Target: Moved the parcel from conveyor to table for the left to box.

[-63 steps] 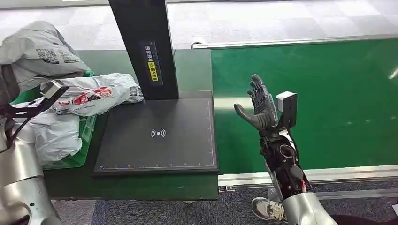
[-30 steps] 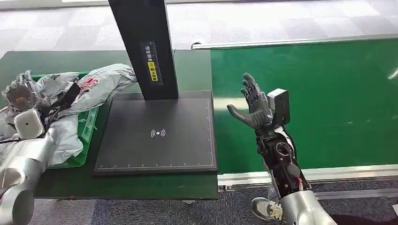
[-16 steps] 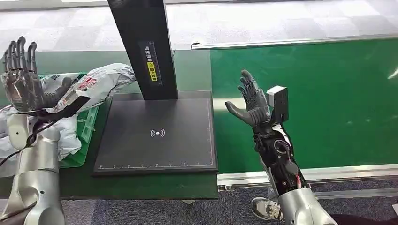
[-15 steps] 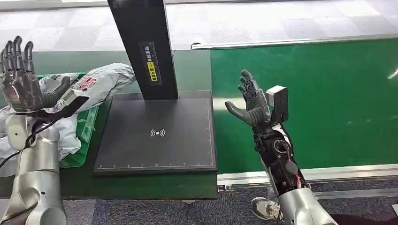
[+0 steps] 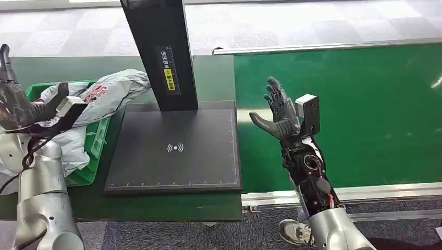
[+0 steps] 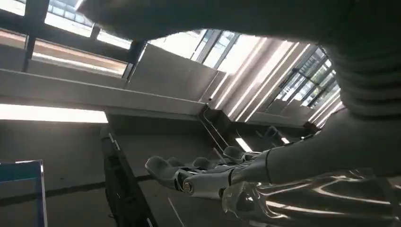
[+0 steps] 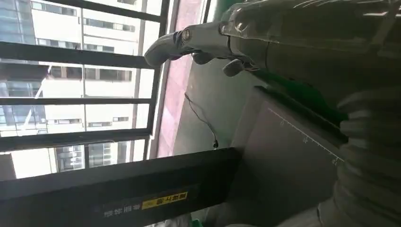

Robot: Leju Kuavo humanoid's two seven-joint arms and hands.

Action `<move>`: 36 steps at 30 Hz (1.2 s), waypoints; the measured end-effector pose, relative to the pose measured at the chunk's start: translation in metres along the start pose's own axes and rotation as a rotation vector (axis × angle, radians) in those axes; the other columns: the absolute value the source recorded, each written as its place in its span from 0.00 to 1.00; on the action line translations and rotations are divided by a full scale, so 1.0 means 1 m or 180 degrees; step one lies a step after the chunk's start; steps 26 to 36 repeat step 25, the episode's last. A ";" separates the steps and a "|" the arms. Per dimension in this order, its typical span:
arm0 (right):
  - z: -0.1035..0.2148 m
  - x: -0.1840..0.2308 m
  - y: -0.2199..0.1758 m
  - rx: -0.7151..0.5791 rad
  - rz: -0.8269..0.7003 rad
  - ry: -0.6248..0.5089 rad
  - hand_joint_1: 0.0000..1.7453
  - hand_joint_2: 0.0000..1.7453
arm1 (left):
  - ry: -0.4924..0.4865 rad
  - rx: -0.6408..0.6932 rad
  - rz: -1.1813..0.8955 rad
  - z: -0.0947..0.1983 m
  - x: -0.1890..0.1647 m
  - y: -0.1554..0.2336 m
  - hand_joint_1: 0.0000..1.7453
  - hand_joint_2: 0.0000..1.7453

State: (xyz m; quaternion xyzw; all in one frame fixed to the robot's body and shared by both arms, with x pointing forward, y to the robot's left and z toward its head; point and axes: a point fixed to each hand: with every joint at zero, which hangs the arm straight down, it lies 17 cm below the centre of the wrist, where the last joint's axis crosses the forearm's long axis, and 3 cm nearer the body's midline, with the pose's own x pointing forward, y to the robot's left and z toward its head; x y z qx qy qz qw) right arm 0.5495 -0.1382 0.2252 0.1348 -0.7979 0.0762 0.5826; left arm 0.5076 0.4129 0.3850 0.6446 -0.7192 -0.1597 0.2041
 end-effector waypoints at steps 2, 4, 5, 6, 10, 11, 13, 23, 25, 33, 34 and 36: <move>0.000 0.000 0.000 -0.0004 -0.0008 -0.0005 0.00 1.00 | 0.0040 0.0044 0.0036 0.001 -0.001 0.003 0.00 0.00; 0.000 0.002 -0.002 -0.0028 -0.0025 -0.0033 0.00 1.00 | 0.0158 0.0191 0.0225 0.003 -0.002 0.012 0.00 0.00; 0.000 0.003 -0.004 -0.0045 -0.0033 -0.0047 0.00 1.00 | 0.0238 0.0300 0.0392 0.003 0.000 0.017 0.00 0.00; 0.000 0.003 -0.006 -0.0051 -0.0031 -0.0048 0.00 1.00 | 0.0333 0.0400 0.0610 0.005 0.005 0.019 0.00 0.00; 0.001 0.002 -0.006 -0.0032 -0.0041 -0.0043 0.00 1.00 | 0.0846 0.0611 0.1759 0.021 0.025 0.003 0.00 1.00; 0.001 0.002 -0.005 -0.0025 -0.0042 -0.0042 0.00 1.00 | 0.0961 0.0541 0.2094 0.029 0.038 -0.009 0.00 1.00; 0.000 0.002 -0.003 0.0001 -0.0041 -0.0036 0.00 1.00 | 0.1043 0.0199 0.2715 0.046 0.078 -0.036 0.00 1.00; -0.026 0.015 0.039 0.0288 -0.0103 0.0002 0.00 1.00 | 0.1242 -0.1883 0.5449 0.163 0.298 -0.097 0.00 1.00; -0.027 0.014 0.043 0.0298 -0.0105 0.0011 0.00 1.00 | 0.1213 -0.2075 0.5584 0.176 0.314 -0.095 0.00 1.00; -0.027 0.014 0.043 0.0298 -0.0105 0.0011 0.00 1.00 | 0.1213 -0.2075 0.5584 0.176 0.314 -0.095 0.00 1.00; -0.027 0.014 0.043 0.0298 -0.0105 0.0011 0.00 1.00 | 0.1213 -0.2075 0.5584 0.176 0.314 -0.095 0.00 1.00; -0.027 0.014 0.043 0.0298 -0.0105 0.0011 0.00 1.00 | 0.1213 -0.2075 0.5584 0.176 0.314 -0.095 0.00 1.00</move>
